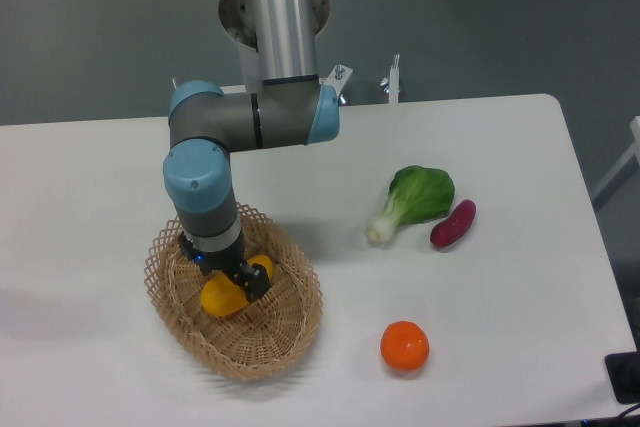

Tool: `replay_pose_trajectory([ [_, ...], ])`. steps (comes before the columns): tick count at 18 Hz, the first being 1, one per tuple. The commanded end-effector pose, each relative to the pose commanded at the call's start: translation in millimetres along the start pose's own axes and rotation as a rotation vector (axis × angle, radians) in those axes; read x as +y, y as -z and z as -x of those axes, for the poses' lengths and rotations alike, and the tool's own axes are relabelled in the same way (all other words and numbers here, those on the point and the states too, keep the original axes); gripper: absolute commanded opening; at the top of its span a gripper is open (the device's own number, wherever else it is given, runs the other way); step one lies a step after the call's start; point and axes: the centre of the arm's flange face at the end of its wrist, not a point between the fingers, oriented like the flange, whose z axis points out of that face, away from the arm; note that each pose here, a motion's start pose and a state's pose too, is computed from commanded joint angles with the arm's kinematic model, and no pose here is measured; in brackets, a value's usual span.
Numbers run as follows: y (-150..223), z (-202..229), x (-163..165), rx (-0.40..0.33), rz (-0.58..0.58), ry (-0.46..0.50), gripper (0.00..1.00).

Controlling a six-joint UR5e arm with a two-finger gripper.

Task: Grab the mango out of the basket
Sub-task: 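Close the gripper on the yellow mango, then lift the mango out of the basket and carry it toward the bok choy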

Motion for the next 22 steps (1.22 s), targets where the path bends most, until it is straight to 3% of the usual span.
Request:
replay_pose_trajectory([
  [2, 1, 1, -1, -0.003, -0.001, 0.002, 0.63],
  [7, 4, 1, -1, -0.006, -0.005, 0.003, 0.48],
  [16, 32, 10, 3, -0.036, -0.037, 0.002, 0.45],
  [22, 92, 80, 52, -0.097, -0.069, 0.025, 0.46],
])
